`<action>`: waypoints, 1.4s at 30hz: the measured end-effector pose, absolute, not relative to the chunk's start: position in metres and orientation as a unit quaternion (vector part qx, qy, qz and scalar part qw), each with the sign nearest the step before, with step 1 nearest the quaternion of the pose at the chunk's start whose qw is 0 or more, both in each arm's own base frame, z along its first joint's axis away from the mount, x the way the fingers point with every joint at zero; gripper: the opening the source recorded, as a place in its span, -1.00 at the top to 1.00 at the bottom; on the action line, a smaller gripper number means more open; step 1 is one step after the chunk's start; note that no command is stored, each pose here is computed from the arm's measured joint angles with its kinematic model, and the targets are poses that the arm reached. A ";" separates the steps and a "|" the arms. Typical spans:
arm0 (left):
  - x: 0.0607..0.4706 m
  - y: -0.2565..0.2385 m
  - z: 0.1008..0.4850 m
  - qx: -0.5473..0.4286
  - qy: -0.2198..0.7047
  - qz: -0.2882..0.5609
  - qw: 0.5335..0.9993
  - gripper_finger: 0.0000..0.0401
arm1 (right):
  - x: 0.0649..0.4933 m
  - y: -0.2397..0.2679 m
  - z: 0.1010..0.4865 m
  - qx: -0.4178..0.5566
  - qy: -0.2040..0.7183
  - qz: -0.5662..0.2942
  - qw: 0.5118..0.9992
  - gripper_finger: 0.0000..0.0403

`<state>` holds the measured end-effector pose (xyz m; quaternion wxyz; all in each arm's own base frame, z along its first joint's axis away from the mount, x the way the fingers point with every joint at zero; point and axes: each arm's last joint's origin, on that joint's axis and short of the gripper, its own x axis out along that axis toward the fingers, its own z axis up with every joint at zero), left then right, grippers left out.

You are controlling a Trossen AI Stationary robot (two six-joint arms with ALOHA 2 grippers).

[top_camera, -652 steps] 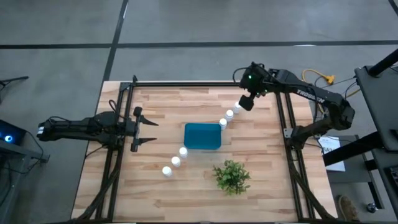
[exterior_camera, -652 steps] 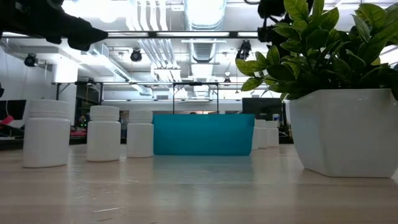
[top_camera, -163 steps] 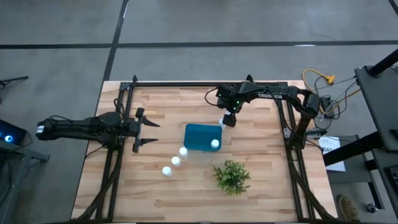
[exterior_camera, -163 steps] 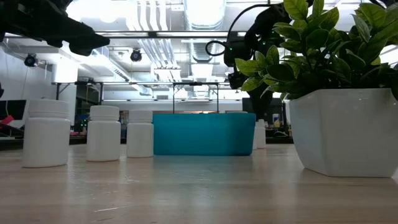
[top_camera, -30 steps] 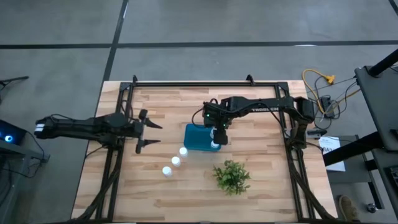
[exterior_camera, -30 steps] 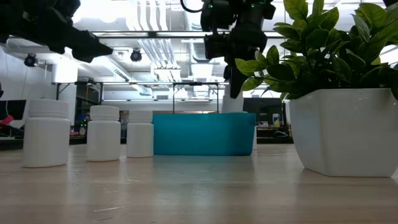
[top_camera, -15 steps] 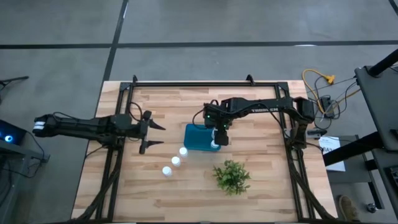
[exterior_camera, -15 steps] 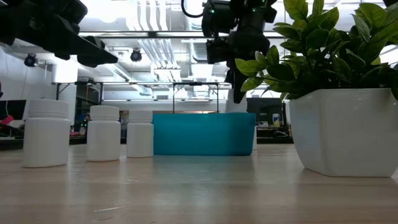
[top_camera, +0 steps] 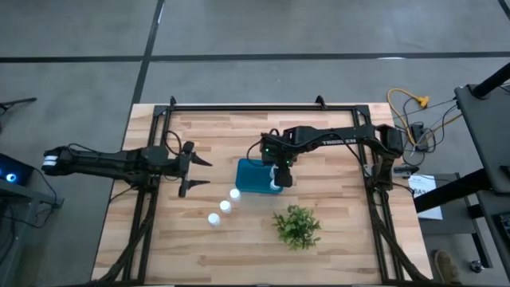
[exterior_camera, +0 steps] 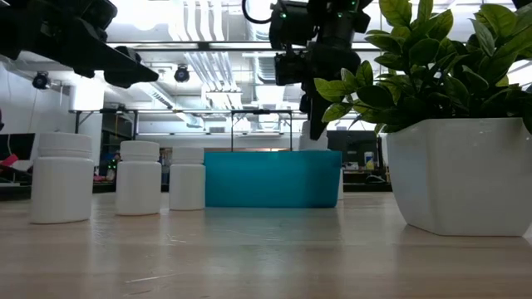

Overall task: Pick and place pill bottles into a basket
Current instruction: Put the white pill bottle in the blue bin

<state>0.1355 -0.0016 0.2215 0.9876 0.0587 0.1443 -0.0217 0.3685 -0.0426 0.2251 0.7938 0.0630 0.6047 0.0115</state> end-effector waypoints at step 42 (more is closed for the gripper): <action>0.136 -0.002 0.223 0.059 0.134 -0.021 0.989 -0.30 | 0.373 -0.014 0.244 -0.202 0.592 0.142 0.767 0.25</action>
